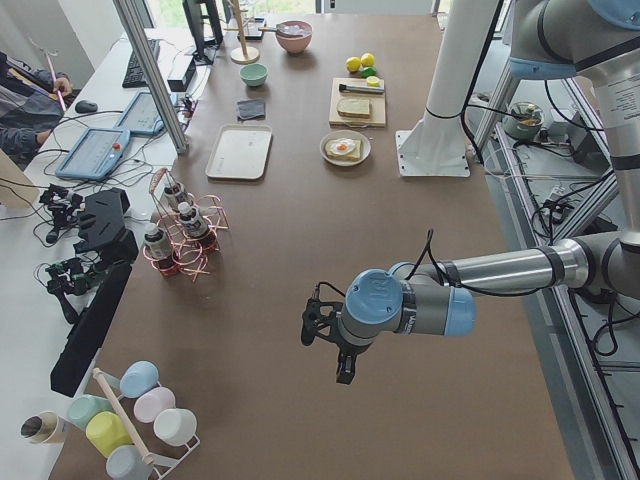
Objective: Make sandwich and place on tray
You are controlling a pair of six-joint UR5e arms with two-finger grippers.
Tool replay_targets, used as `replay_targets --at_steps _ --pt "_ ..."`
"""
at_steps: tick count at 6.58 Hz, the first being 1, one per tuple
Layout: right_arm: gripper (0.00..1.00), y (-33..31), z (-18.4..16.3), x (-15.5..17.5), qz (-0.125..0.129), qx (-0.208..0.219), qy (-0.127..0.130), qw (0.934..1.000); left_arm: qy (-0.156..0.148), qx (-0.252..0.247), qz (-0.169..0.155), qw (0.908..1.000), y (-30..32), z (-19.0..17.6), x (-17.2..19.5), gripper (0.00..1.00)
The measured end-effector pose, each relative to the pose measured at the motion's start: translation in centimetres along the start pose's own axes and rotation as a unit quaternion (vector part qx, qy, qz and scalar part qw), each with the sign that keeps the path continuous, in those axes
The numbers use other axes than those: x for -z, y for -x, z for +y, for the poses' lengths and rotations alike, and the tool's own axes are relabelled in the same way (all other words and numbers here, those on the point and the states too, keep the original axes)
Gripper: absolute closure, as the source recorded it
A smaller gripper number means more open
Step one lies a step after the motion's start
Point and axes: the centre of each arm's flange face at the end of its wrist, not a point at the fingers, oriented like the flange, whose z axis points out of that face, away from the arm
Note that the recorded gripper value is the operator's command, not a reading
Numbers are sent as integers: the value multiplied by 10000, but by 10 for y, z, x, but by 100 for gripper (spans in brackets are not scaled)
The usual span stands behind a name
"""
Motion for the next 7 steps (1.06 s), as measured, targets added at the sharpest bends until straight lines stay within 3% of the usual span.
replay_targets --at_steps 7 --pt "0 -2 2 -2 -3 -18 21 10000 -5 4 6 10000 -2 -1 1 2"
